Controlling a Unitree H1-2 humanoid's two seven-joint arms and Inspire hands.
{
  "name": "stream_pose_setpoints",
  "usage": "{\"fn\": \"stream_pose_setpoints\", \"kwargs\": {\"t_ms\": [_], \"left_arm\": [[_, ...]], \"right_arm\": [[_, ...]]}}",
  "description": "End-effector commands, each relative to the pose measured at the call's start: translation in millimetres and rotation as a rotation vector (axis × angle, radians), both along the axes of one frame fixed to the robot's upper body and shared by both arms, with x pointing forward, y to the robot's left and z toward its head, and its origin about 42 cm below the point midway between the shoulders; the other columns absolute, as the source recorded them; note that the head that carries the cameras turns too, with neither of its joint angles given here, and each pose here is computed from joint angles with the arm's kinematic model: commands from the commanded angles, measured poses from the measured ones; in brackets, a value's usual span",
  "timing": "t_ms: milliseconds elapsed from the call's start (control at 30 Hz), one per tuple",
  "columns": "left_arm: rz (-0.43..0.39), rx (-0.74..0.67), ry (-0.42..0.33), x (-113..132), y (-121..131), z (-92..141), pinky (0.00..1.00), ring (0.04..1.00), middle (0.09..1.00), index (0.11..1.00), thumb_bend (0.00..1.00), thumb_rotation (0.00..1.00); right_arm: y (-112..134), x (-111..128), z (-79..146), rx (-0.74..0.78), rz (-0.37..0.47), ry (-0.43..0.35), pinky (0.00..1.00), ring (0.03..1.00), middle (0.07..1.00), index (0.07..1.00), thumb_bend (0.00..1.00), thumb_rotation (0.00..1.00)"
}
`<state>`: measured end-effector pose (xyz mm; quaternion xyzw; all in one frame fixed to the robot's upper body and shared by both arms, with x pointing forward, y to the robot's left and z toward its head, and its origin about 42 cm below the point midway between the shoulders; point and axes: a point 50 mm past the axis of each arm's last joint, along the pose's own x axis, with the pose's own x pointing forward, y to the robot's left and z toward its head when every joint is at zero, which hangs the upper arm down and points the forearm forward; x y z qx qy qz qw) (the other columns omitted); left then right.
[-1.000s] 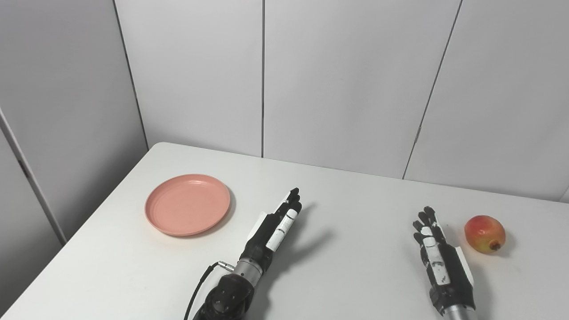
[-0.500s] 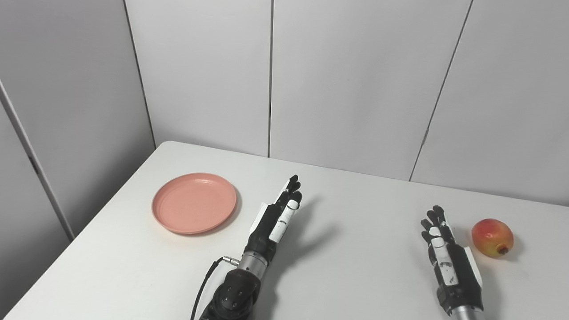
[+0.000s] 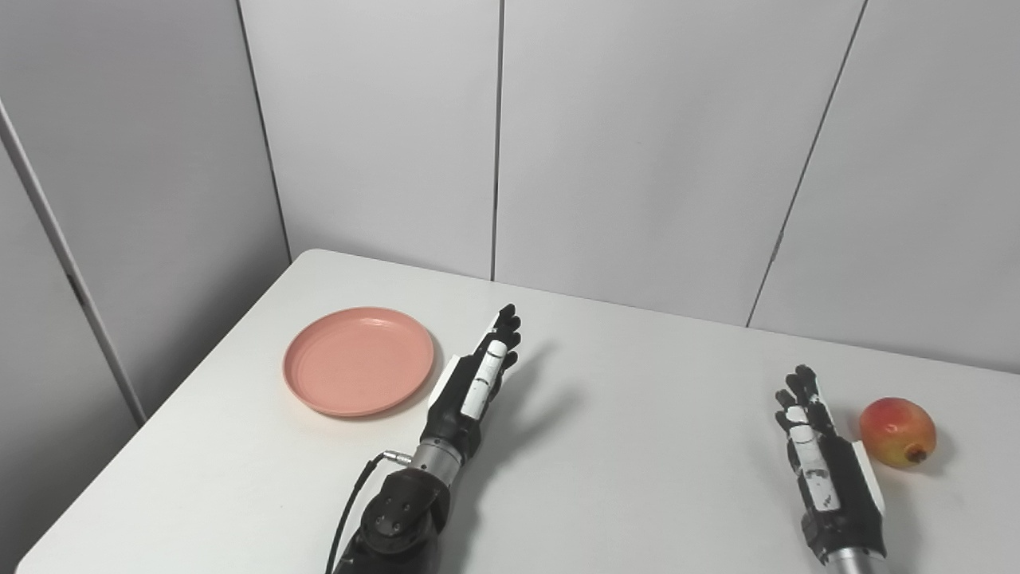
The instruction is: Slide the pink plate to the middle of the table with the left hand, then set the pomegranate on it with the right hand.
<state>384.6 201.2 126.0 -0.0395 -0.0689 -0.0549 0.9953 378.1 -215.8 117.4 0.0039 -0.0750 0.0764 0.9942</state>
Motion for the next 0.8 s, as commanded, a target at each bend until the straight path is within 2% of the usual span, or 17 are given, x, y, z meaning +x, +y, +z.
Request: {"fn": "stream_pose_setpoints", "kwargs": {"t_ms": [0,233,433,767], "left_arm": [[0.003,-0.014,-0.107,18.8,0.0,39.4,0.99,0.995,0.997,1.000,0.67,1.00],[0.081,-0.050,-0.125,26.6,25.9,65.2,0.96,0.975,0.980,0.979,0.68,1.00],[0.129,-0.024,-0.142,26.1,50.9,75.0,0.93,0.945,0.951,0.951,0.72,1.00],[0.197,0.071,-0.168,27.9,93.4,86.1,0.90,0.908,0.910,0.907,0.71,1.00]], "right_arm": [[-2.8,5.3,7.3,0.001,-0.007,-0.071,1.00,0.977,0.996,1.000,0.52,0.84],[-6.3,6.9,6.8,-0.002,-0.005,-0.076,1.00,0.979,1.000,1.000,0.51,0.85],[-6.9,8.2,7.0,0.004,-0.003,-0.079,1.00,0.977,0.994,1.000,0.51,0.84],[-6.3,8.0,7.8,0.019,-0.002,-0.080,1.00,0.982,1.000,1.000,0.49,0.82]]}}
